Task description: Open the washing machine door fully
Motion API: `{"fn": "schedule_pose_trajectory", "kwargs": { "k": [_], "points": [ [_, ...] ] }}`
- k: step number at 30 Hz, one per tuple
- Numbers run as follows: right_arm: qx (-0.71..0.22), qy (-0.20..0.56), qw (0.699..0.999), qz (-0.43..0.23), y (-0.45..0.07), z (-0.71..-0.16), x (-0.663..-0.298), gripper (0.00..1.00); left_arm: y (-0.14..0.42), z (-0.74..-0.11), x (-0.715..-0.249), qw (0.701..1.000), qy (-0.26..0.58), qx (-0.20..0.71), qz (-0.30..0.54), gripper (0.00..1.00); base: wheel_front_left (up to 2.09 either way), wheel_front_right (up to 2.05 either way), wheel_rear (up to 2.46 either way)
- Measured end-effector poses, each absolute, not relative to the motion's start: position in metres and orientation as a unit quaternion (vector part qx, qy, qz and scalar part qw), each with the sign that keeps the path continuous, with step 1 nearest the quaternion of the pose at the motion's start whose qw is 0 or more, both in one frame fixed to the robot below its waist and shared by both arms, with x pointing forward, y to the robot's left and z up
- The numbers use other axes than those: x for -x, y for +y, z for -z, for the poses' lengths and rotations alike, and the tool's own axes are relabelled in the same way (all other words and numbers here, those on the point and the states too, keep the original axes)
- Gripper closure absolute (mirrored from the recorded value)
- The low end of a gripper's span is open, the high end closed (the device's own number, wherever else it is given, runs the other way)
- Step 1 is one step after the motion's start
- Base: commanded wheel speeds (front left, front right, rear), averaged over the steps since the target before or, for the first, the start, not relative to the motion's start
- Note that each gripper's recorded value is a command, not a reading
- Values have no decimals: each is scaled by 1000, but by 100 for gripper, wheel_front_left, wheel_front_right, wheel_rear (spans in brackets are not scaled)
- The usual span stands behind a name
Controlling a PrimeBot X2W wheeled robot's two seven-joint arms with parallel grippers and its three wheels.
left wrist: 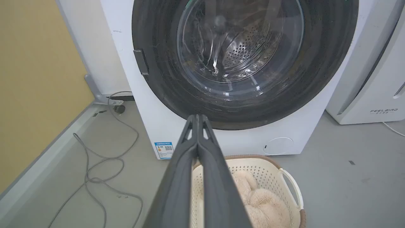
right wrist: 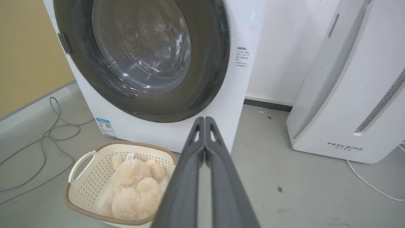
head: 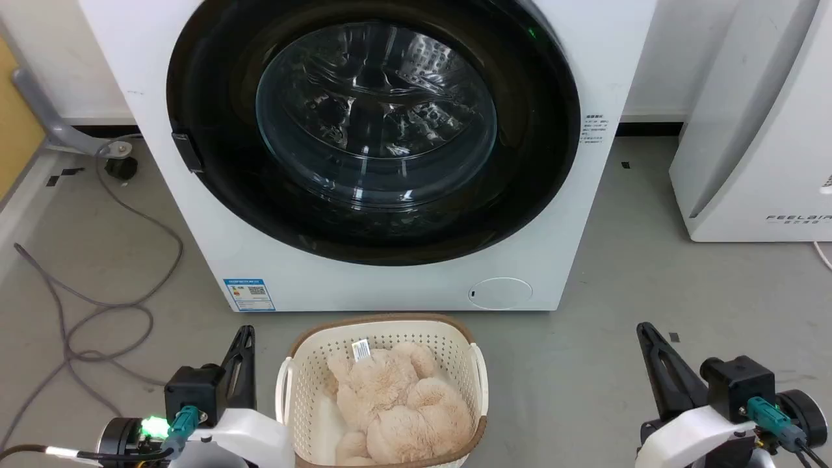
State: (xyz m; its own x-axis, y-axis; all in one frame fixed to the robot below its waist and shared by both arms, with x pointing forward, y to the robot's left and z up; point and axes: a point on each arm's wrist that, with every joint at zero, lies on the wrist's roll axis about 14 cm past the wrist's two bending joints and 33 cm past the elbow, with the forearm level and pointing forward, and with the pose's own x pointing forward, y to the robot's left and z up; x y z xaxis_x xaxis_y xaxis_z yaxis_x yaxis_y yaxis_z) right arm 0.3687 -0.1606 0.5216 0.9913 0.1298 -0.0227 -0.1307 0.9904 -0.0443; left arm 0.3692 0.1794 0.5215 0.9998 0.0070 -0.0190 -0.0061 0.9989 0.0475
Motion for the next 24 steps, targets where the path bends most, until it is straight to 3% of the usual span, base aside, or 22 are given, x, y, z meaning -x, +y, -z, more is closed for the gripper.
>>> {"fn": "schedule_pose_trajectory", "kwargs": {
  "k": [23, 24],
  "points": [
    [23, 10, 998, -65, -161, -522, -369, 100, 179, -522, -369, 1000, 10, -24, -3, 100, 0, 0, 0],
    [23, 10, 998, -65, -161, -521, -369, 0, 180, -521, -369, 1000, 10, -24, -4, 0, 0, 0, 0]
  ]
}}
